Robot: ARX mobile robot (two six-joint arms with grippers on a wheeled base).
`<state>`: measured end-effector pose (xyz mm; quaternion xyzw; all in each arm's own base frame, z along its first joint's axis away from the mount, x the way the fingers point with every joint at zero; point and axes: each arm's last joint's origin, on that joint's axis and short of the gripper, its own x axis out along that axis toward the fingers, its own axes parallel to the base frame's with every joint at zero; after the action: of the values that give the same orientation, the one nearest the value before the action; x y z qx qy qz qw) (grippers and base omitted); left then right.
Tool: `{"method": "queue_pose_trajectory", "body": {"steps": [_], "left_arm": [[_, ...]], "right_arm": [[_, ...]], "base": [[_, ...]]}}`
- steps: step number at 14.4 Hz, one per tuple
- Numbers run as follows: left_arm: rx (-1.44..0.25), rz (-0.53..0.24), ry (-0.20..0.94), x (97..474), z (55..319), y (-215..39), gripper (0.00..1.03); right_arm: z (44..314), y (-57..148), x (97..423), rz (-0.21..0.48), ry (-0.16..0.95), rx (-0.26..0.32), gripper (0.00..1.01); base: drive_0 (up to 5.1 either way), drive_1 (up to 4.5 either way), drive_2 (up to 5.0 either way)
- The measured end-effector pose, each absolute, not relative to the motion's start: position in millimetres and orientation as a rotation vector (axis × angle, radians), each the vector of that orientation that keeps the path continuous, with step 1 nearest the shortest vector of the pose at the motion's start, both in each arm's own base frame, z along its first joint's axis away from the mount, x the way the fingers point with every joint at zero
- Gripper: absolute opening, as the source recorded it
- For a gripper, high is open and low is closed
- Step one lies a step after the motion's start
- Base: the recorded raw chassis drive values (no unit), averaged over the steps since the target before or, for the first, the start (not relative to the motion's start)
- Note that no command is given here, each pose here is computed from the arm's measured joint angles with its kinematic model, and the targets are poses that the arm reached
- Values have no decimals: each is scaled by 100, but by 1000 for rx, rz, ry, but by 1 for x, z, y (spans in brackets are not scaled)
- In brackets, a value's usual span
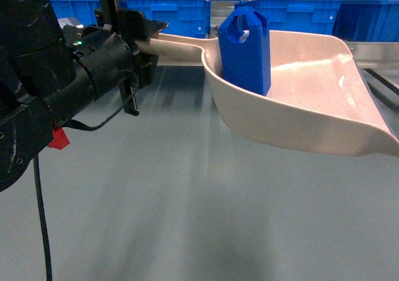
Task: Place part in tray to right shelf
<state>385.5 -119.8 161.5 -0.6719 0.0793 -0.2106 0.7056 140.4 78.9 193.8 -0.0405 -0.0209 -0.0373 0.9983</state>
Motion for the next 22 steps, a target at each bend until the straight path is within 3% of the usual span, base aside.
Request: {"method": "queue_pose_trajectory", "body": {"steps": [5, 17, 22], "left_arm": [[-1493, -471, 175, 385, 162, -120, 12], [-1493, -473, 174, 385, 162, -120, 12], [-1494, -469, 171, 386, 162, -119, 12]], "right_arm": [[194, 79, 140, -75, -42, -81, 98], [194, 79, 140, -75, -43, -80, 98], [194, 79, 140, -76, -44, -80, 98]], "base": [[0, 0, 0], [-7, 390, -405], [334, 146, -465]]}}
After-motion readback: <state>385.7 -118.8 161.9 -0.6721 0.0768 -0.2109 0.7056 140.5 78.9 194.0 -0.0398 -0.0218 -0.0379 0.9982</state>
